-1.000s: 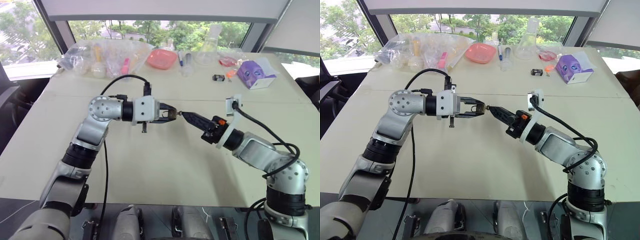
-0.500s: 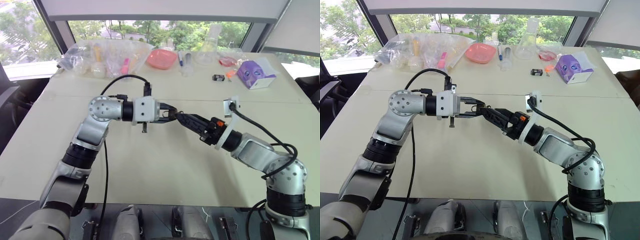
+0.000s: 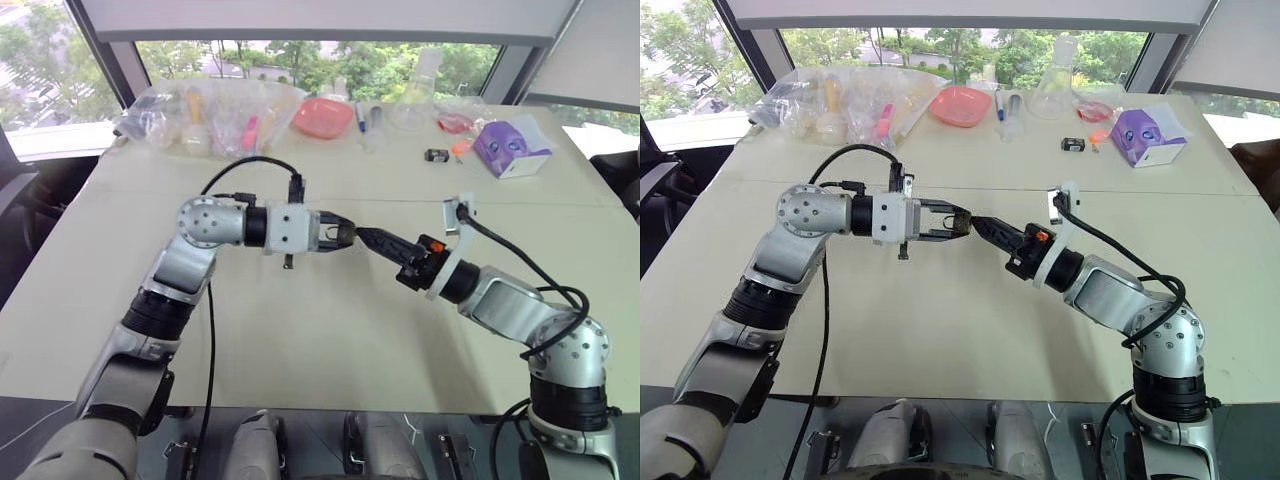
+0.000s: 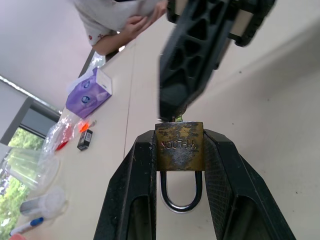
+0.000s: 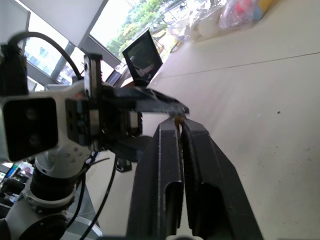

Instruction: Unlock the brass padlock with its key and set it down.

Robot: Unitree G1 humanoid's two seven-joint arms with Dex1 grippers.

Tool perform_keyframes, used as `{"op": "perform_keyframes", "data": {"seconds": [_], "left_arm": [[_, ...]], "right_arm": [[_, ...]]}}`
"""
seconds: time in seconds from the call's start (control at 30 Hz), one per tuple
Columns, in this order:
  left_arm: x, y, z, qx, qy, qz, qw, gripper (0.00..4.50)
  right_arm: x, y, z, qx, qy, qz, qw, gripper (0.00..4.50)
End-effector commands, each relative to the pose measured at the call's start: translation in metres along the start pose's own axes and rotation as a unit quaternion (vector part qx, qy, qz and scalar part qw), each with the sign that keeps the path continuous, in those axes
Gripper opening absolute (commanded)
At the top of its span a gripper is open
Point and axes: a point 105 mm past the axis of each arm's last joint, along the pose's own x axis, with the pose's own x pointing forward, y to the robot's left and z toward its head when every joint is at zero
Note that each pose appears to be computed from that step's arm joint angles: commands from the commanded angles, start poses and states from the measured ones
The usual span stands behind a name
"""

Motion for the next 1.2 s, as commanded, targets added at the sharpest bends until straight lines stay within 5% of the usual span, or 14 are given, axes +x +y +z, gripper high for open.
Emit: {"op": "perform_keyframes", "data": {"seconds": [0.03,0.6,0.7,0.93,1.2], "left_arm": [[-0.003,-0.001,0.003,0.047,0.006,0.000,0.999,0.70],[-0.003,0.024,0.009,0.106,-0.012,0.094,0.990,0.70],[-0.004,0.025,0.004,0.092,-0.003,0.107,0.990,0.70],[-0.005,0.023,0.005,0.091,-0.005,0.119,0.989,0.70],[-0.006,0.018,0.005,0.097,-0.004,0.118,0.988,0.70]], "right_arm": [[0.000,0.011,0.008,0.019,-0.026,0.024,0.999,0.09],[0.002,0.014,-0.003,0.008,-0.009,0.015,1.000,0.09],[0.002,0.011,0.003,-0.060,-0.014,0.010,0.998,0.90],[-0.001,0.001,0.004,-0.116,0.017,0.002,0.993,4.46],[0.003,0.002,0.010,-0.093,0.003,0.009,0.996,4.46]]}}
